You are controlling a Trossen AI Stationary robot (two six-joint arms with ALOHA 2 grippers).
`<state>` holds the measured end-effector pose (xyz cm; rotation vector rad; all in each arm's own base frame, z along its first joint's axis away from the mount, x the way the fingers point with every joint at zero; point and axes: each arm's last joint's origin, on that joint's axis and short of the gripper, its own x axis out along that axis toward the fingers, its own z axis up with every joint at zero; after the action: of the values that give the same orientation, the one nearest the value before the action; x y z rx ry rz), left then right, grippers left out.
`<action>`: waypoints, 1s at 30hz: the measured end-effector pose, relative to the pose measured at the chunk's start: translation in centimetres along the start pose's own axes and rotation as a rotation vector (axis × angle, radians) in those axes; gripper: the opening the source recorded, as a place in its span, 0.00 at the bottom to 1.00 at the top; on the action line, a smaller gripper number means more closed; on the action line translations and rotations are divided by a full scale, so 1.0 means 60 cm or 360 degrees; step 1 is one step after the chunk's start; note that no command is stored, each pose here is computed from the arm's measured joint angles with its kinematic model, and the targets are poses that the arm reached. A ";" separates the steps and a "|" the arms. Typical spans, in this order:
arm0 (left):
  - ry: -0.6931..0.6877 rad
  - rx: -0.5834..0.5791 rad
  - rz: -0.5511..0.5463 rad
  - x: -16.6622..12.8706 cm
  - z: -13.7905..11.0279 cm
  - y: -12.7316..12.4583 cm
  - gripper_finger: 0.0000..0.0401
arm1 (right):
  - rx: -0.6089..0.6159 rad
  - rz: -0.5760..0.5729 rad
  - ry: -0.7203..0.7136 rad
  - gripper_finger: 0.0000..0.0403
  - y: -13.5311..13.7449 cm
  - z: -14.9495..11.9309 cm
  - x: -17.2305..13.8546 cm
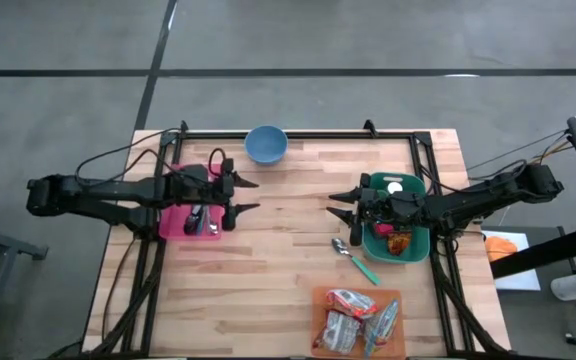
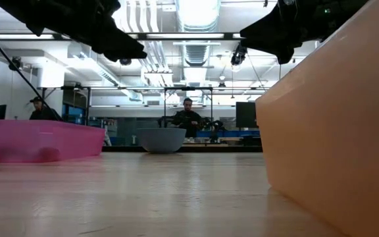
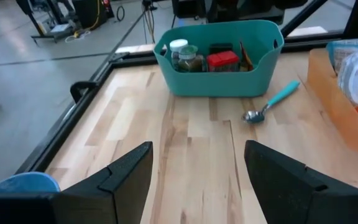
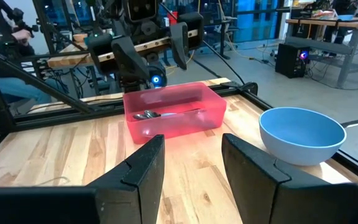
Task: Pick & Place Food Item
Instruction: Put the green spoon into the pink bin
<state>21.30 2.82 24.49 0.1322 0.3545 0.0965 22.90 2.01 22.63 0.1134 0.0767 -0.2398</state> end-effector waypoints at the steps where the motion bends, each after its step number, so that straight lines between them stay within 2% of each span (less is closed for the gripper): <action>1: 0.0005 0.0000 -0.0001 0.000 -0.001 0.000 0.64 | 0.0000 0.0000 -0.0001 0.39 0.000 0.000 0.000; 30: 0.0059 -0.0005 -0.0010 0.000 -0.006 -0.001 0.64 | 0.0000 0.0000 0.0000 0.39 0.000 0.000 0.000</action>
<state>21.18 2.80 24.14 0.1265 0.3920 0.0935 22.89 2.01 22.64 0.1135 0.0765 -0.2400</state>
